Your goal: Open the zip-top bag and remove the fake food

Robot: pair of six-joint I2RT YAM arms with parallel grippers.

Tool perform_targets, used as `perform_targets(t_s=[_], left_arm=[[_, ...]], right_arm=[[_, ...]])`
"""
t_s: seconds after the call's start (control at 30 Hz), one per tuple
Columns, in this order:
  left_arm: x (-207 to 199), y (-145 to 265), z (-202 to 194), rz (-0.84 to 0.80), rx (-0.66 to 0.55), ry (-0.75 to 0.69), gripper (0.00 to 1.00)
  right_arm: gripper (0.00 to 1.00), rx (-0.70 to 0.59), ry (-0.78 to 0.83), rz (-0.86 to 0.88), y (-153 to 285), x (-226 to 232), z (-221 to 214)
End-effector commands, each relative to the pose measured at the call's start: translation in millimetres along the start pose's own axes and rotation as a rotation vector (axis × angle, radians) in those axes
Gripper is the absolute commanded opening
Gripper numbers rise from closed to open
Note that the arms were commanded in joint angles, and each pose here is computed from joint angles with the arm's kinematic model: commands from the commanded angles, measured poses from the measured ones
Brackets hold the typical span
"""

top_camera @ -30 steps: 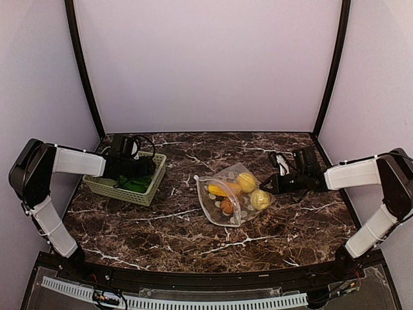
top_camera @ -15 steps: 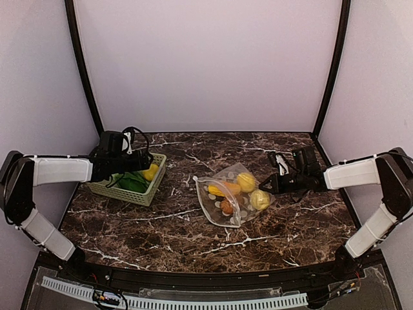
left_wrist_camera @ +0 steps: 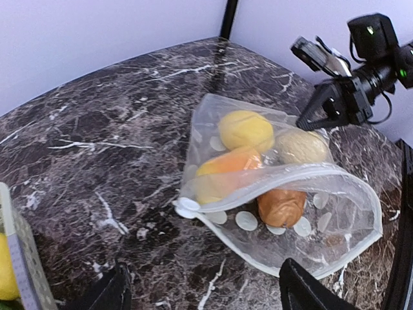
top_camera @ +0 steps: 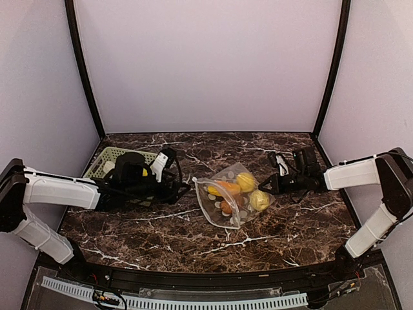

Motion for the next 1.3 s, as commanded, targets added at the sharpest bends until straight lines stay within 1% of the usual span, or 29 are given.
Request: perform_targets(t_s=[0.0, 0.03, 0.07, 0.2, 0.4, 0.5, 0.67, 0.7, 0.97, 1.27], left_arm=[[-37.7, -16.8, -5.6, -0.120, 0.008, -0.155, 0.78], [-42.0, -22.4, -9.8, -0.137, 0.021, -0.160, 0.77], [-49.2, -25.1, -9.3, -0.159, 0.010, -0.194, 0.77], [-68.2, -42.5, -14.4, -0.232, 0.005, -0.232, 0.75], [-80.0, -73.0, -16.8, -0.274, 0.006, -0.258, 0.68], [-84.0, -88.8, -16.0, -0.291, 0.009, -0.262, 0.67], [-89.8, -110.1, -11.0, -0.316, 0.008, -0.266, 0.67], [-89.9, -114.8, -15.5, -0.318, 0.022, -0.268, 0.67], [-94.4, -141.4, -19.5, -0.336, 0.054, -0.274, 0.73], [-93.2, -160.9, -41.5, -0.338, 0.118, -0.271, 0.72]], right_arm=[[0.00, 0.027, -0.021, 0.009, 0.1, -2.2, -9.7], [0.00, 0.029, -0.022, 0.010, 0.1, -2.3, -10.2], [0.00, 0.028, -0.022, 0.010, 0.3, -2.3, -10.2], [0.00, 0.030, -0.018, 0.010, 0.1, -2.3, -10.3], [0.00, 0.032, -0.015, 0.013, -0.4, -2.3, -10.3], [0.00, 0.037, -0.013, 0.015, -1.4, -2.7, -11.1], [0.00, 0.036, -0.014, 0.023, -2.4, -2.4, -10.7], [0.00, 0.038, -0.015, 0.024, -2.9, -2.6, -11.1], [0.00, 0.045, -0.023, 0.034, -5.8, -4.2, -13.5], [0.00, 0.051, -0.031, 0.038, -8.0, -5.6, -15.8]])
Point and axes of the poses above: each gripper's point midway between its finger pads, its own y axis back along the fingers, its own x axis along the line the jaws close on, z = x × y, the point moved 5 cm from there along y, back along the fingers, and after that the axes turned 8 degrees about -y, right-handed, at the moved point
